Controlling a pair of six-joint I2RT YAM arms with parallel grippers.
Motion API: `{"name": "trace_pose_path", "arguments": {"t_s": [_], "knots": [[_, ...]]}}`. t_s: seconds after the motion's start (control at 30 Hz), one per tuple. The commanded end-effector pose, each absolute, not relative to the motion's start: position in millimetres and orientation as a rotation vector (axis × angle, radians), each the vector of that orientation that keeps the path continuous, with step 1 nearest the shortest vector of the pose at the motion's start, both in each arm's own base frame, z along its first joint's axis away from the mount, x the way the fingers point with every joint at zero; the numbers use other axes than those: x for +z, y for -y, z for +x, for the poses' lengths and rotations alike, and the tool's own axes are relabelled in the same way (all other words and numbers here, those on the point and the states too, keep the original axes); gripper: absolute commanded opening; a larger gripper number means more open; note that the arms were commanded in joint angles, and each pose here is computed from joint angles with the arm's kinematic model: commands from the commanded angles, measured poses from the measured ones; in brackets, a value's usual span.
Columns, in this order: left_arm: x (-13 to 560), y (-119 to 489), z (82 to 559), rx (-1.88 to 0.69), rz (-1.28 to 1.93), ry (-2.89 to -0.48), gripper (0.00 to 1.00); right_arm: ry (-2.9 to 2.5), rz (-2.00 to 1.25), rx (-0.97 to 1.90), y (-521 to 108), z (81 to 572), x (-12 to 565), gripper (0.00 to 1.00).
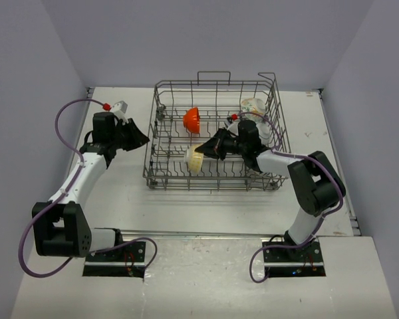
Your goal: Unload the bowls from the dish rack
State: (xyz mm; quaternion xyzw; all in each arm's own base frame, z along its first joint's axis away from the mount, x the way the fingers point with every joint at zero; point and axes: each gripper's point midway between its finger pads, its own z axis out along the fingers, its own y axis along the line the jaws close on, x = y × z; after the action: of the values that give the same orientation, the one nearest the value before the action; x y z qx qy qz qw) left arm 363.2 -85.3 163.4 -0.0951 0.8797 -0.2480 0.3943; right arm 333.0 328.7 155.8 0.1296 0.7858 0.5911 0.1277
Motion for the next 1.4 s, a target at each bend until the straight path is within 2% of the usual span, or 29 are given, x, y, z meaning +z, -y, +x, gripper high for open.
{"name": "trace_pose_path", "arguments": {"t_s": [0.0,0.1,0.3,0.8,1.37], "knots": [[151.0,79.2,368.7,-0.594,-0.267,-2.247,0.22,-2.017,0.218,1.815,-324.3,349.0,216.9,0.00],[145.7,78.3,370.3,-0.587,-0.277,-2.260,0.11,-2.001,0.211,1.829,-319.7,347.9,222.5,0.00],[137.1,75.0,370.9,-0.564,-0.302,-2.282,0.00,-1.971,0.192,1.869,-313.8,349.3,230.4,0.00],[129.8,70.3,372.2,-0.531,-0.329,-2.302,0.00,-1.697,0.125,2.271,-305.0,343.8,265.5,0.00],[128.0,70.9,371.7,-0.537,-0.340,-2.306,0.00,-1.796,-0.050,2.146,-310.8,340.0,289.1,0.00]]}}
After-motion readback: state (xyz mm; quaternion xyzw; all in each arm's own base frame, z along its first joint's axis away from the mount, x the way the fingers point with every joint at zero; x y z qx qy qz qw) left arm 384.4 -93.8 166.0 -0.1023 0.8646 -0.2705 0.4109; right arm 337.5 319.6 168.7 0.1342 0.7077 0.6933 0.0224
